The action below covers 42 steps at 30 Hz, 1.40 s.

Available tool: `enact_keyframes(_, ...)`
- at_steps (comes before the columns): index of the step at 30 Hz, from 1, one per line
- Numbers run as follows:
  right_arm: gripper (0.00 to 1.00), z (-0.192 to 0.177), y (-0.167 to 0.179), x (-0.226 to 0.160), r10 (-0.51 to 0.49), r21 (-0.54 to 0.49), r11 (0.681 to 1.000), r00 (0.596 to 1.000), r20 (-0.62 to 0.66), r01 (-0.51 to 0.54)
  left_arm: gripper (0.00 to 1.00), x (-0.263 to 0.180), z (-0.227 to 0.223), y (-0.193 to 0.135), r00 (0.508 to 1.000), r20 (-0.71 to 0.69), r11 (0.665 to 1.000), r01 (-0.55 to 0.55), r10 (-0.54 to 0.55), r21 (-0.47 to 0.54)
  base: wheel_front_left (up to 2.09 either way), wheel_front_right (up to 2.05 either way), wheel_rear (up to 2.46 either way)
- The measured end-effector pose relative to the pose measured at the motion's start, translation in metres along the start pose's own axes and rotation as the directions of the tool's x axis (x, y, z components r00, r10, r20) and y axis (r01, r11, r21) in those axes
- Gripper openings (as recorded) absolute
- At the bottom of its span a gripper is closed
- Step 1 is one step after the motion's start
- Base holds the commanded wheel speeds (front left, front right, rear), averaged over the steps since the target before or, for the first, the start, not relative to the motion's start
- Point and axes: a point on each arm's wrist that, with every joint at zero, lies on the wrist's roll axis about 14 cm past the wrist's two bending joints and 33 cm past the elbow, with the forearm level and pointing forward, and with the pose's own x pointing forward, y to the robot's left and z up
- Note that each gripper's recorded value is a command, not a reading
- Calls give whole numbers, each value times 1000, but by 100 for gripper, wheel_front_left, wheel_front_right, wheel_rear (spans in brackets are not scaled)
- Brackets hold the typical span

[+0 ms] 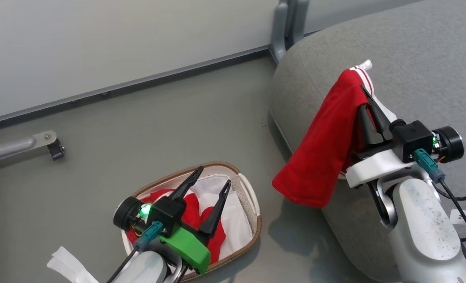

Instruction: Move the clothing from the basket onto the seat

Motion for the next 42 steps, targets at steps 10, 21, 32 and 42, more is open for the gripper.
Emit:
enact_keyframes(10,0,-33,-39,-16,-109,-38,994,989,-97,106,100,26,-26,-20,993,-43,993,110,-112,-43,0,0,0)
enact_keyframes(21,0,-15,-53,56,-94,-145,985,996,-5,93,100,28,-45,-6,993,-70,993,84,-90,-83,0,0,0)
enact_keyframes(32,0,59,-124,174,-154,-267,943,971,184,200,100,31,-49,19,998,-59,994,32,-38,-107,0,0,0)
enact_keyframes(42,0,-9,-172,217,-279,-379,888,960,10,262,100,30,-59,43,998,-56,992,-13,6,-123,0,0,0)
